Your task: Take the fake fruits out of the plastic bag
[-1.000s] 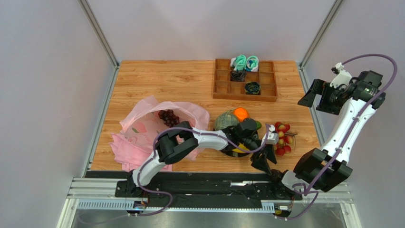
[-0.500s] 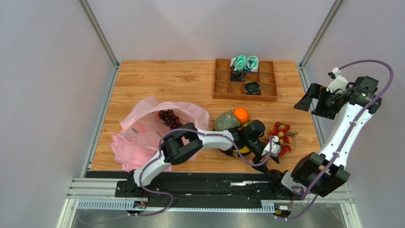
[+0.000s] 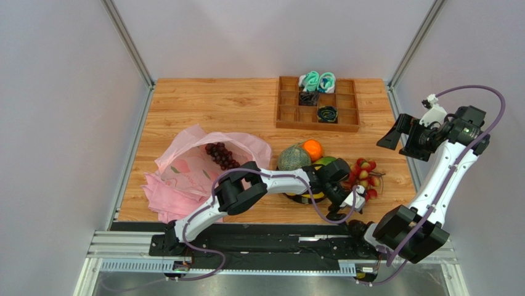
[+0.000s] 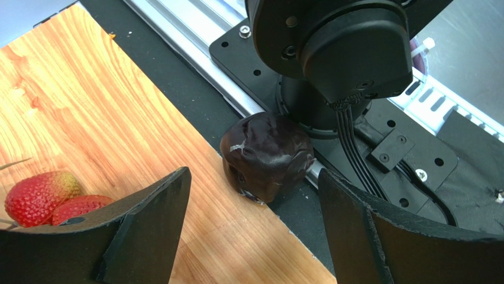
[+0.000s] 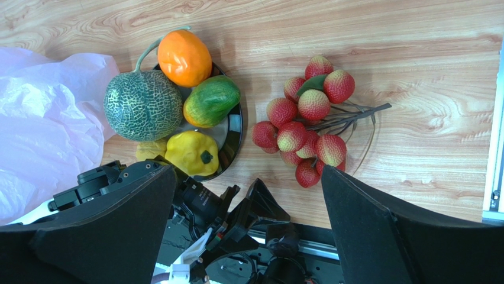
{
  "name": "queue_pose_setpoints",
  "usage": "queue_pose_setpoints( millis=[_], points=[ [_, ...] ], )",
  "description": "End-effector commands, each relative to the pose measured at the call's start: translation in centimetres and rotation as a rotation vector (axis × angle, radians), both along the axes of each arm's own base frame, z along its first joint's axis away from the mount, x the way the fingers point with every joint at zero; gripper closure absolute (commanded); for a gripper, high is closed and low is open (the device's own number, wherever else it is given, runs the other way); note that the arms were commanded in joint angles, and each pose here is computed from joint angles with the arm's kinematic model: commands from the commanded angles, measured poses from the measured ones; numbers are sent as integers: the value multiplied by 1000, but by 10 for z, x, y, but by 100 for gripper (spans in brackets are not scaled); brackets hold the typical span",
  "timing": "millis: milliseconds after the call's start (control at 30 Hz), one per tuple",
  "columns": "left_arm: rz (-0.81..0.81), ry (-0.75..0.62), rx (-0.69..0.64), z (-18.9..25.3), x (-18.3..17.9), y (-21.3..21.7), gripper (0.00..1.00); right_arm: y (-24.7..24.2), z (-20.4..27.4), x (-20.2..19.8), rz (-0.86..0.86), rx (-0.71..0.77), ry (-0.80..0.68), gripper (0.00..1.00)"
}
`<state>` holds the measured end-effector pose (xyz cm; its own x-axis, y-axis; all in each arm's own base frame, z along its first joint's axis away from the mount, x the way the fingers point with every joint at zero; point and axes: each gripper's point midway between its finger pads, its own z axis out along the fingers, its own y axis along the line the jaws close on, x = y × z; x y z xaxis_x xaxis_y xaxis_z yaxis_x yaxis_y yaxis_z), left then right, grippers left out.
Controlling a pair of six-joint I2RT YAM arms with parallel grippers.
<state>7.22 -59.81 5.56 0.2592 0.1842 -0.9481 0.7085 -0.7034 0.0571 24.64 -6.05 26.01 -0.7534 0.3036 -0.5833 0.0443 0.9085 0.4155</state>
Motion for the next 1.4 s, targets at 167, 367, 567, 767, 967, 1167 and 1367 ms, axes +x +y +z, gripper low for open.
queue_pose_setpoints(
  millis=[167,367,567,767,967,1167,1367],
  points=[
    [-115,-86,-61,9,-9,-3,11,20,3,-19,-9,93,52,1],
    [-157,-60,-128,10,-8,0,14,18,2,-20,-9,85,70,1],
    [-185,-18,-192,9,-2,-4,26,15,2,-18,-5,85,78,1],
    [-231,37,-205,16,3,-8,28,16,2,-17,0,94,77,1],
    [-252,41,-198,17,5,-9,39,16,5,-11,13,109,62,1],
    [-266,40,-206,19,5,-8,45,17,2,-11,24,120,64,0],
    [-267,20,-201,18,2,-4,37,21,-1,-16,39,124,72,0]
  ],
)
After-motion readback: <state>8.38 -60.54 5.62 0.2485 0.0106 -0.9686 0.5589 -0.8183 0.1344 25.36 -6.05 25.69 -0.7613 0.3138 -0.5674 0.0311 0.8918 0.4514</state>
